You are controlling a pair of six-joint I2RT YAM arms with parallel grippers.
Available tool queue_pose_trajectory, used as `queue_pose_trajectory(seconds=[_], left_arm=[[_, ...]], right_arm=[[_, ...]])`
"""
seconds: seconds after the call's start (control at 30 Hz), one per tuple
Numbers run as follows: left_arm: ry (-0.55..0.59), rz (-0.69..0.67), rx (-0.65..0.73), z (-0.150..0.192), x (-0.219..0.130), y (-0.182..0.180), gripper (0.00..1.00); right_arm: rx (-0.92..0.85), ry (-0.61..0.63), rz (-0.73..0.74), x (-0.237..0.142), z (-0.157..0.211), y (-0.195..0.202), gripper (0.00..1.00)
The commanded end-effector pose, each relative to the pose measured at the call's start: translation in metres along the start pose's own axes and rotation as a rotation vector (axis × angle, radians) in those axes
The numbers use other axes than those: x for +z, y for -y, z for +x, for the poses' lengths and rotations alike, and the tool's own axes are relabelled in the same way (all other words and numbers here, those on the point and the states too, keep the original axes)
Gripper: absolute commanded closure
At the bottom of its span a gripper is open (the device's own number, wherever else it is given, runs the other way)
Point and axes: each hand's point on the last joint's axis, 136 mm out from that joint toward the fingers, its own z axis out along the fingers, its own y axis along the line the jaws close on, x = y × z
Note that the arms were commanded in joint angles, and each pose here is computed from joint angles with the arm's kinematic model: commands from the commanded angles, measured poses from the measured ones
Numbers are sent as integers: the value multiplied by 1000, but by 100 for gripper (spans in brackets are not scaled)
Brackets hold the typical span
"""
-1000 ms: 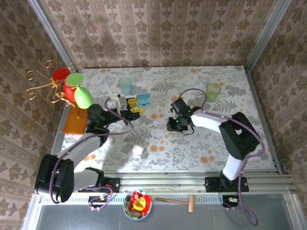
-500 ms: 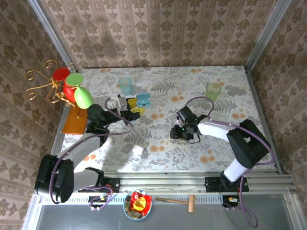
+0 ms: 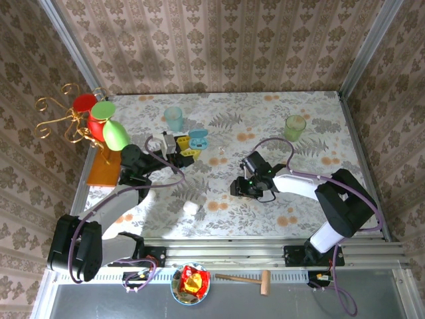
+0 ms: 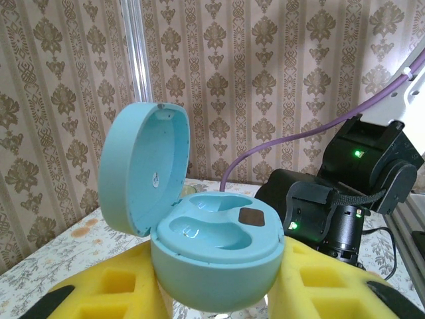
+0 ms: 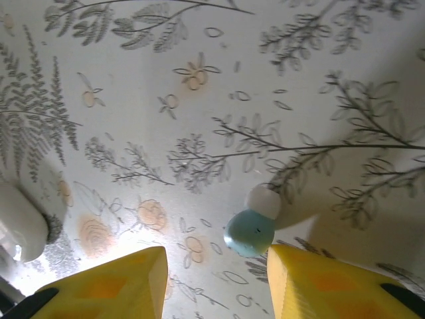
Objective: Insert the wireless bluetooth earbuds into the charging case
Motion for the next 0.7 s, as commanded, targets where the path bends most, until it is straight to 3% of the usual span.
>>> queue_pose_trajectory(seconds=[0.0, 0.17, 0.33, 0.67], left_arm=[[8, 18, 34, -4, 0, 5, 71], [8, 13, 37, -5, -1, 6, 71], [9, 11, 47, -7, -2, 8, 71], [12, 19, 48, -10, -1, 10, 71]], right_arm=[[-12, 9, -63, 3, -12, -21, 56], [-46, 35, -88, -5, -20, -32, 56], [-128, 88, 45, -22, -24, -11, 55], [-197, 15, 0, 14, -44, -29, 52]])
